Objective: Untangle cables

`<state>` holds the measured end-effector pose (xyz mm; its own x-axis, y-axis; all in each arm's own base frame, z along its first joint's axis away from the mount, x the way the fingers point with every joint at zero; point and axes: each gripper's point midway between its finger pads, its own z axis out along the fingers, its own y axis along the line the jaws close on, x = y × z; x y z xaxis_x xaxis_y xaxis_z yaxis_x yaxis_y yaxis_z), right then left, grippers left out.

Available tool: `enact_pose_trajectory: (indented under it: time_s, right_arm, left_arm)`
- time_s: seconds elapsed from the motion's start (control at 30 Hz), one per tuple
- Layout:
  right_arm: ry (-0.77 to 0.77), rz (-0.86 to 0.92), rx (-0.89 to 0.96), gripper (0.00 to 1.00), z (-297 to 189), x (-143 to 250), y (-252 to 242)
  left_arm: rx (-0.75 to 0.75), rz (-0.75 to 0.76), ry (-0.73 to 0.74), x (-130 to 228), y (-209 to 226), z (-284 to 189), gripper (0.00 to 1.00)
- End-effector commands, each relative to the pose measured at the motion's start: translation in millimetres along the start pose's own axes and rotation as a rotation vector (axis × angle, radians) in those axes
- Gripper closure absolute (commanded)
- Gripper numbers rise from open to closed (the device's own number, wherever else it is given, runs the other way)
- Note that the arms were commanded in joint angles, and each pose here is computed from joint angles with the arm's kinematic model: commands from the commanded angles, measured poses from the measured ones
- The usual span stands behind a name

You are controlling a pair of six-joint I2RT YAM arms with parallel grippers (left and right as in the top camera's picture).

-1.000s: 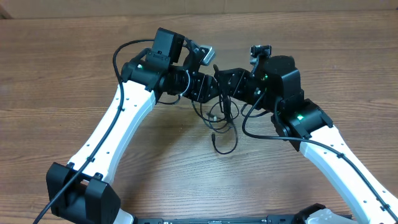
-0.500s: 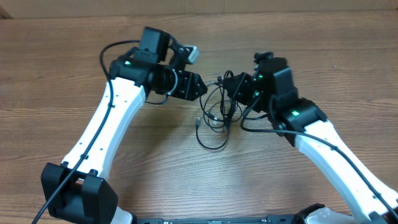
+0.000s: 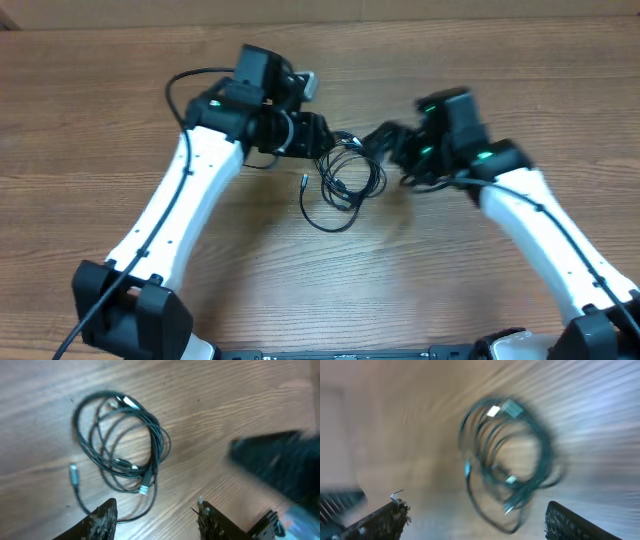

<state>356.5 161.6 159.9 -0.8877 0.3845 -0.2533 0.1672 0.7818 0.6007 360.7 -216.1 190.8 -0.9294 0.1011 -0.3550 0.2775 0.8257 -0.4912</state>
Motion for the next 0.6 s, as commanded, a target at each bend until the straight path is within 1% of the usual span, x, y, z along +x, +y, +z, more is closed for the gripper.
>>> enact_pose_trajectory:
  time_s: [0.0, 0.03, 0.07, 0.17, 0.23, 0.33, 0.37, 0.4, 0.43, 0.47, 0.5, 0.53, 0.57]
  right_arm:
    - [-0.055, 0.025, 0.016, 0.14, -22, -21, -12]
    - [-0.055, 0.031, 0.026, 0.14, -24, -22, -17]
    - [-0.054, 0.037, 0.035, 0.14, -25, -23, -22]
    - [-0.048, 0.035, 0.047, 0.14, -26, -22, -26]
    - [-0.046, 0.025, 0.049, 0.14, -26, -21, -26]
    - [-0.043, 0.026, 0.051, 0.14, -26, -21, -26]
    - [-0.043, 0.026, 0.051, 0.14, -26, -21, -26]
    - [-0.042, 0.026, 0.052, 0.14, -25, -21, -27]
    - [-0.043, 0.026, 0.052, 0.14, -25, -21, -27]
    - [-0.043, 0.026, 0.052, 0.14, -25, -21, -27]
    - [-0.044, 0.026, 0.054, 0.14, -26, -21, -27]
    - [-0.044, 0.028, 0.060, 0.14, -26, -21, -28]
    - [-0.042, 0.029, 0.062, 0.14, -26, -20, -29]
  left_arm:
    - [-0.138, -0.203, 0.074, 17, 7, 49, 0.49]
    - [-0.170, -0.234, 0.087, 21, 11, 59, 0.49]
    - [-0.236, -0.282, 0.097, 27, 19, 73, 0.49]
    - [-0.352, -0.340, 0.100, 35, 39, 93, 0.49]
    - [-0.383, -0.342, 0.100, 35, 48, 105, 0.48]
    - [-0.418, -0.297, 0.042, 21, 62, 121, 0.46]
    - [-0.409, -0.229, 0.016, 11, 64, 129, 0.44]
    - [-0.379, -0.114, -0.001, 1, 62, 142, 0.42]
    - [-0.365, -0.066, -0.002, -2, 60, 148, 0.41]
    - [-0.325, 0.023, 0.007, -4, 55, 157, 0.39]
    - [-0.240, 0.190, 0.044, 0, 42, 172, 0.39]
    - [-0.184, 0.365, 0.086, 6, 36, 182, 0.38]
    - [-0.190, 0.430, 0.094, 7, 37, 182, 0.38]
